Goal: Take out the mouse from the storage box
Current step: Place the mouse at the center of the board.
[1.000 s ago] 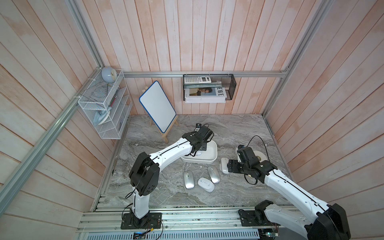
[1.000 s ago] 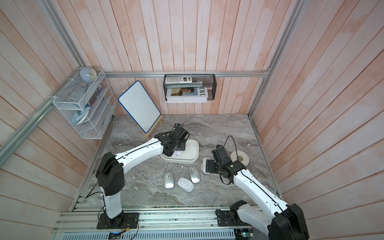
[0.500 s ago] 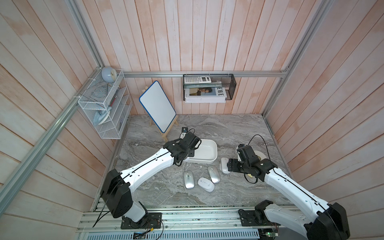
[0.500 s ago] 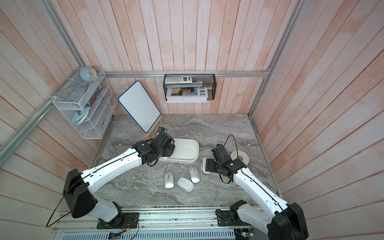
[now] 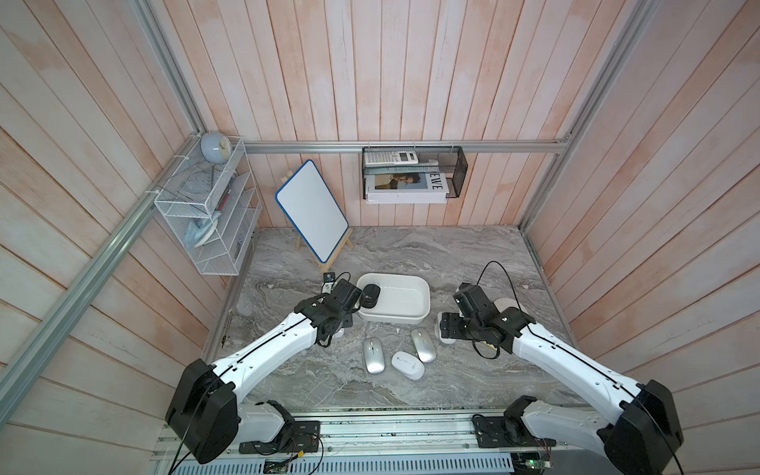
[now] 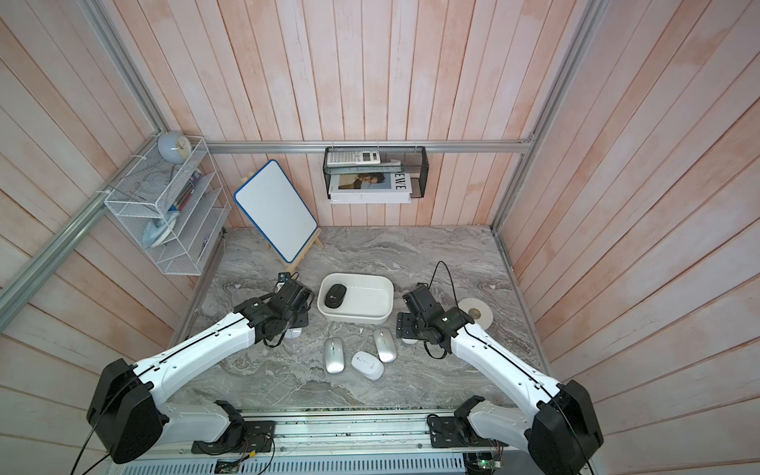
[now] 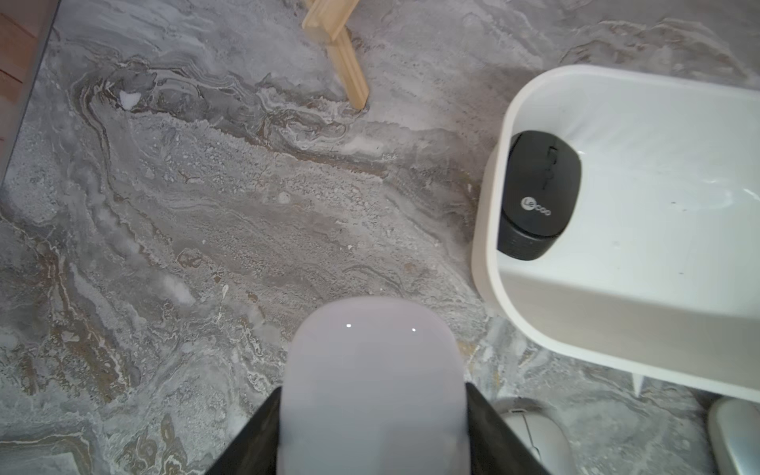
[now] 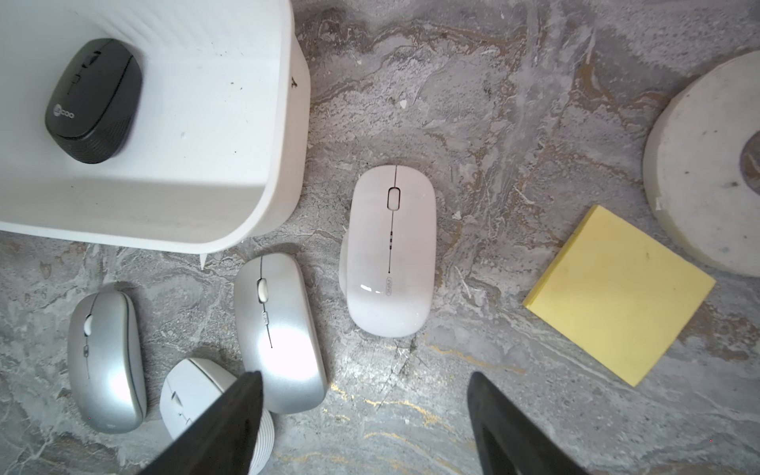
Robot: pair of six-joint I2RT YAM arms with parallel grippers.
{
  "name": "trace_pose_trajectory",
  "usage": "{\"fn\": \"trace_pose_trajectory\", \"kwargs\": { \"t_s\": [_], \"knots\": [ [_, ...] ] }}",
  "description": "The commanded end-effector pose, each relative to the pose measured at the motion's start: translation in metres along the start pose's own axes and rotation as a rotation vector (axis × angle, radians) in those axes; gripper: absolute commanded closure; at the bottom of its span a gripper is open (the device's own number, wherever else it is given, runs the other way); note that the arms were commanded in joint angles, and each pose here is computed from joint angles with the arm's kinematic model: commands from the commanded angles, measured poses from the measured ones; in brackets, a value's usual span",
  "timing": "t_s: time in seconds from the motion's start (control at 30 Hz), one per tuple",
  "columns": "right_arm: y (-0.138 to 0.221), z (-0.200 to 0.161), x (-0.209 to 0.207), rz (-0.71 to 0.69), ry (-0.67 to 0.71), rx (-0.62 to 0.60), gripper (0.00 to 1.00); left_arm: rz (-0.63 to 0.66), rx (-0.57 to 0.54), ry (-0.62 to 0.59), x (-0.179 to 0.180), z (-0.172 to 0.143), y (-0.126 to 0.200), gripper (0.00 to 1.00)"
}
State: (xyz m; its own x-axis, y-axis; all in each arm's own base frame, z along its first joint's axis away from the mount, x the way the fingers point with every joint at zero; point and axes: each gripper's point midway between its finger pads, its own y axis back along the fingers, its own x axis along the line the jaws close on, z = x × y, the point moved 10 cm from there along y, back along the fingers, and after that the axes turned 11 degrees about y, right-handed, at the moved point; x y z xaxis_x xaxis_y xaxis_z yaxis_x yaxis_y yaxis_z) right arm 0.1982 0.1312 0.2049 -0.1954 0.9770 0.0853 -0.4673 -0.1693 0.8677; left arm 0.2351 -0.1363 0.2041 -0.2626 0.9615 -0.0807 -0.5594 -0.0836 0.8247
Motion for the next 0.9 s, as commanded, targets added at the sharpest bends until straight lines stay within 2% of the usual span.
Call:
{"fn": "trace_pose_trajectory", "kwargs": {
  "t_s": [0.0, 0.43, 0.7, 0.87],
  "knots": [
    [0.004, 0.004, 0.003, -0.034, -0.006, -0.008, 0.18, -0.041, 0.023, 0.049, -0.002, -0.005, -0.016, 0.49],
    [0.000, 0.008, 0.004, -0.064, 0.006, 0.006, 0.18, -0.018, 0.123, 0.041, -0.014, -0.024, -0.071, 0.48],
    [-0.005, 0.010, 0.006, -0.073, 0.011, 0.017, 0.19, 0.008, 0.154, 0.038, -0.014, -0.034, -0.089, 0.44],
    [-0.005, 0.012, 0.007, -0.073, 0.017, 0.018, 0.19, 0.008, 0.155, 0.042, -0.013, -0.035, -0.089, 0.37]
  ]
}}
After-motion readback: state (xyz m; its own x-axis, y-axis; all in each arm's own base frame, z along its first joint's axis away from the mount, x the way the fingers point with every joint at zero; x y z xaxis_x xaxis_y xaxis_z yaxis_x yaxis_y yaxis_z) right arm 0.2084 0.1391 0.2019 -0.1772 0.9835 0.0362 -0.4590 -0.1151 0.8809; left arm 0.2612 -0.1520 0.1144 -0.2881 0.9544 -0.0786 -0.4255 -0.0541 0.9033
